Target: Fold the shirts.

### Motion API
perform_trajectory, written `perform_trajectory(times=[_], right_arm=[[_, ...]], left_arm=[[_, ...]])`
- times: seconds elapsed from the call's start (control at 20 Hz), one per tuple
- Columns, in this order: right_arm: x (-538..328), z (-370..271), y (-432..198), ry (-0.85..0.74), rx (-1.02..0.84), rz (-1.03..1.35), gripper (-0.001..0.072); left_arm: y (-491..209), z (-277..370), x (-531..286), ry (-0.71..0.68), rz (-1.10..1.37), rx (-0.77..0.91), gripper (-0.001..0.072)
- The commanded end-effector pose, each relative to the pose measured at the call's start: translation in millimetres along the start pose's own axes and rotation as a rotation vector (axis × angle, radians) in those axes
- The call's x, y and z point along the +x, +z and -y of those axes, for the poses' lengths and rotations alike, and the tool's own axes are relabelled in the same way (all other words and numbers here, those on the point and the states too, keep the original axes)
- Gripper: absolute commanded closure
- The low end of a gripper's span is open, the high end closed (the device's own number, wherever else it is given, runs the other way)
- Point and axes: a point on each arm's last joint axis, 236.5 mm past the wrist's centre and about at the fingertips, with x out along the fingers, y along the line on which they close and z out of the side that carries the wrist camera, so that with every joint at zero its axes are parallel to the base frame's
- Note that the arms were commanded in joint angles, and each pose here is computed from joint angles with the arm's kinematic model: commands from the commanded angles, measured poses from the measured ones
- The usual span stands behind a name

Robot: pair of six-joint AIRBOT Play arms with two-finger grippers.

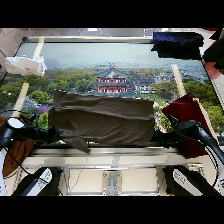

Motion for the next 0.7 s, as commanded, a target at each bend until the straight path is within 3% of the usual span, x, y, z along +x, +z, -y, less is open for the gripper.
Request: perform_trajectory(times=[0.0, 0.05, 0.1, 0.15, 0.4, 0.5, 0.65], right_arm=[[5, 1, 4, 0.003, -0.006, 0.006, 0.0469], [5, 0, 4, 0.01, -0.006, 0.004, 0.0545], [5, -1, 3, 0.013, -0.005, 0.002, 0.0672], [4, -2, 3, 0.016, -0.003, 0.003, 0.0695], [-28, -27, -2, 0.054, -0.099, -0.059, 0.0695], [-57, -47, 11, 0.065, -0.165, -0.012, 0.0695], [-104, -74, 58, 0.065, -0.211, 0.167, 0.0697]], left_arm=[[0, 0, -1, 0.0, 0.002, 0.001, 0.0693], [1, 1, -1, -0.004, 0.003, 0.0, 0.0693], [1, 4, -1, -0.017, 0.007, -0.003, 0.0693], [4, 9, -3, -0.035, 0.017, 0.0, 0.0693], [1, 37, -40, -0.081, 0.031, 0.093, 0.0694], [-4, 51, -64, -0.092, 0.015, 0.165, 0.0694], [38, 94, -109, -0.181, 0.196, 0.2, 0.0695]])
